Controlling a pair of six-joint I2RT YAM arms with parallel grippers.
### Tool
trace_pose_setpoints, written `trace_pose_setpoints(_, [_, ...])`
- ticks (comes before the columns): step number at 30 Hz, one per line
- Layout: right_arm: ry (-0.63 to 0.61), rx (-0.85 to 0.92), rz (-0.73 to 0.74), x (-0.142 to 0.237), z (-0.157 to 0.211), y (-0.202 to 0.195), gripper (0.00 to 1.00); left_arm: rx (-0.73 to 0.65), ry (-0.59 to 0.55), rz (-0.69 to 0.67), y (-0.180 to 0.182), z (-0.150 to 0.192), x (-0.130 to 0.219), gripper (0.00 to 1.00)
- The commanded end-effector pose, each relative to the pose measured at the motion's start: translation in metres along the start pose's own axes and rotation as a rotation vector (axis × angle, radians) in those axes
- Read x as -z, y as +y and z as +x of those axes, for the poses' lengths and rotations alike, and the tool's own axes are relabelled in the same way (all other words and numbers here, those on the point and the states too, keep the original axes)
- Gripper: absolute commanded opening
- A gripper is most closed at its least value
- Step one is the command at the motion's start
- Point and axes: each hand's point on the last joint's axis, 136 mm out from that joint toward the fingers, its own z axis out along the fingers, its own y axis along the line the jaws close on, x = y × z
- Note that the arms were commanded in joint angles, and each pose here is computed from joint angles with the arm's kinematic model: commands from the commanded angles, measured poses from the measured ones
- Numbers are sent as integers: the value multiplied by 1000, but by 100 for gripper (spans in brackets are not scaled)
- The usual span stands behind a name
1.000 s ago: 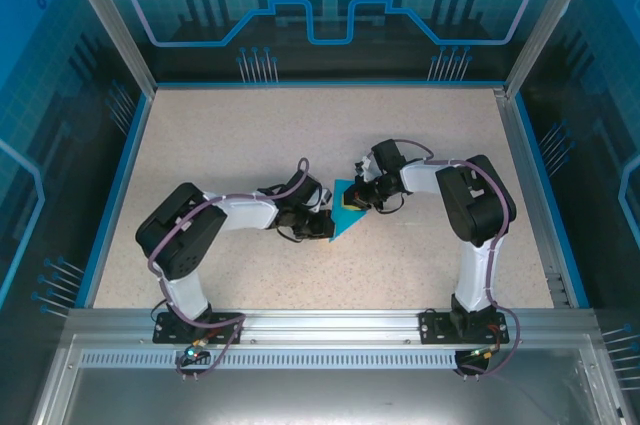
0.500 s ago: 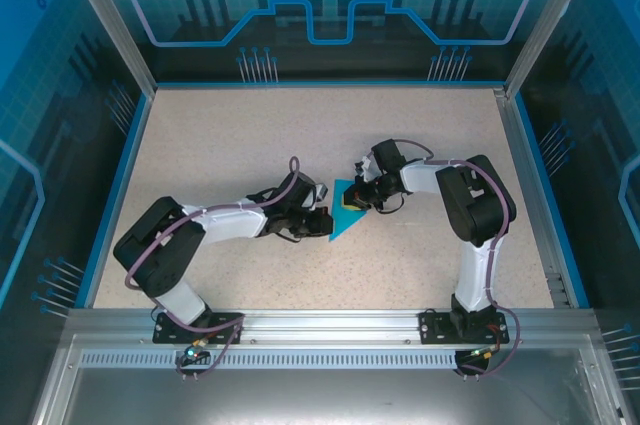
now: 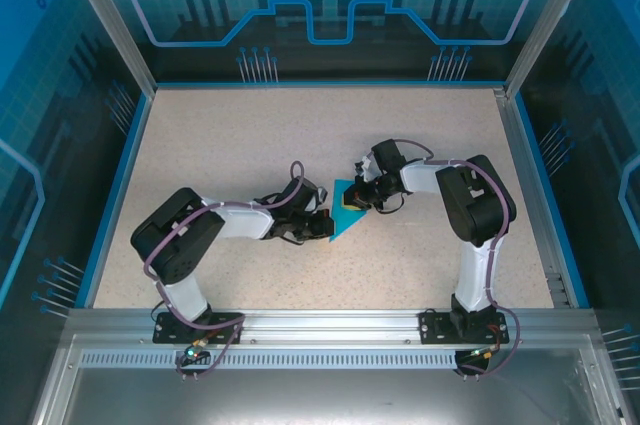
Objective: Fold a paper plane with a square sheet of paper (pick it up from the middle)
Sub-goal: Fourth fold the wing at the center of the table.
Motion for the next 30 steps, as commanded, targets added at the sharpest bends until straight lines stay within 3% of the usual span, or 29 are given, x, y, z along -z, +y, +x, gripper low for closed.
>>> trace_pose_setpoints(1, [45, -68, 140, -15, 22, -44, 5, 34, 51, -81, 28, 22, -8, 1])
trace_pose_setpoints(10, [-13, 133, 38, 7, 27, 16, 5, 50, 60, -130, 41, 27, -9, 0])
trace_pose_setpoints(23, [66, 125, 75, -13, 52, 5, 5, 46, 55, -118, 36, 24, -7, 0])
trace_pose_setpoints(30, [71, 81, 203, -15, 51, -25, 5, 16, 4, -1, -8, 3, 11, 7])
